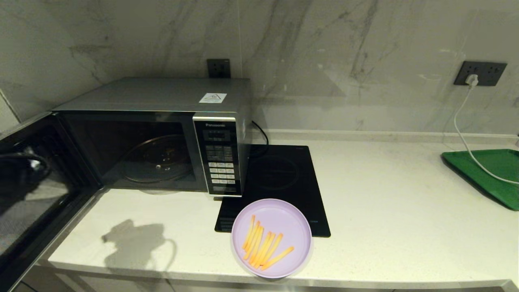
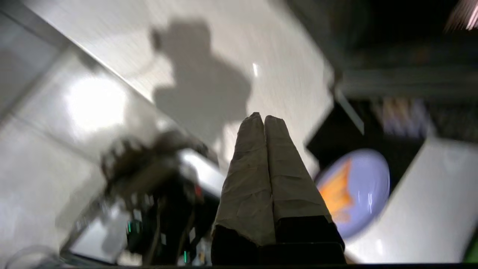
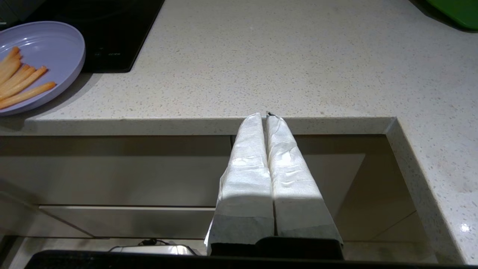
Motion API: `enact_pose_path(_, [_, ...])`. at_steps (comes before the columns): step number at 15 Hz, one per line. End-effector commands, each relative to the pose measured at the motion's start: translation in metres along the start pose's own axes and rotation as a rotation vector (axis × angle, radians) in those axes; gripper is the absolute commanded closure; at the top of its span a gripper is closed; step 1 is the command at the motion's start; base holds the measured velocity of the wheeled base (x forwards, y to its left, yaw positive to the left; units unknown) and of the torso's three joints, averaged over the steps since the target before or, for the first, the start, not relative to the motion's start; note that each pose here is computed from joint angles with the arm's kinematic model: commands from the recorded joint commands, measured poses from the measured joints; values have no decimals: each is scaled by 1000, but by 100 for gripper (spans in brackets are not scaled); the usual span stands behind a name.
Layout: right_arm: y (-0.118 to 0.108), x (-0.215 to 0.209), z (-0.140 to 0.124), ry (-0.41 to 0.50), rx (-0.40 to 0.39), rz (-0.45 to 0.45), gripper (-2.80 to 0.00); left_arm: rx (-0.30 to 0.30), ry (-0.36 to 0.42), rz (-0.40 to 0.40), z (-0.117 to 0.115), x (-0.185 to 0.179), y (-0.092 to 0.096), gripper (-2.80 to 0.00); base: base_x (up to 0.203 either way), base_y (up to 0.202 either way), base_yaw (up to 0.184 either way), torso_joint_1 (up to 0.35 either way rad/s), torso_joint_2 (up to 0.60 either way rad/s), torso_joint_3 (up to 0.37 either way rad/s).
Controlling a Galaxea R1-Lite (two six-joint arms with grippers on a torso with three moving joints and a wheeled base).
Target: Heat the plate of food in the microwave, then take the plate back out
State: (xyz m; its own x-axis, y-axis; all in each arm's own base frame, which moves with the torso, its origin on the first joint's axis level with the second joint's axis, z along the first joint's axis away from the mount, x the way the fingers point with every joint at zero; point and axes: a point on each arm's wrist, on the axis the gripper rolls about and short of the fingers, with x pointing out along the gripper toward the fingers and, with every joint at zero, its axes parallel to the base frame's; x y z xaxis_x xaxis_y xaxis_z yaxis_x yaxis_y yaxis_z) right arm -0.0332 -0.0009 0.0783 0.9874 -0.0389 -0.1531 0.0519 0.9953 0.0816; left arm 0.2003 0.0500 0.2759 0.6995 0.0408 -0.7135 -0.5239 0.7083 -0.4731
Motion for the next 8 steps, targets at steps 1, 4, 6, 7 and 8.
enact_pose_path(1, [0, 0, 0, 1, 0, 0, 0, -1, -271, 37, 31, -57, 19, 0, 0, 0, 0, 0, 0, 0])
enact_pose_path(4, [0, 0, 0, 1, 0, 0, 0, 76, -518, 130, 53, -105, 17, 0, 0, 0, 0, 0, 0, 0])
enact_pose_path(6, [0, 0, 0, 1, 0, 0, 0, 81, -646, 236, 69, -116, 27, 0, 0, 0, 0, 0, 0, 0])
enact_pose_path(7, [0, 0, 0, 1, 0, -1, 0, 94, -690, 275, 76, -119, 32, 0, 0, 0, 0, 0, 0, 0])
enact_pose_path(8, [0, 0, 0, 1, 0, 0, 0, 113, -703, 314, 79, -121, 38, 0, 0, 0, 0, 0, 0, 0])
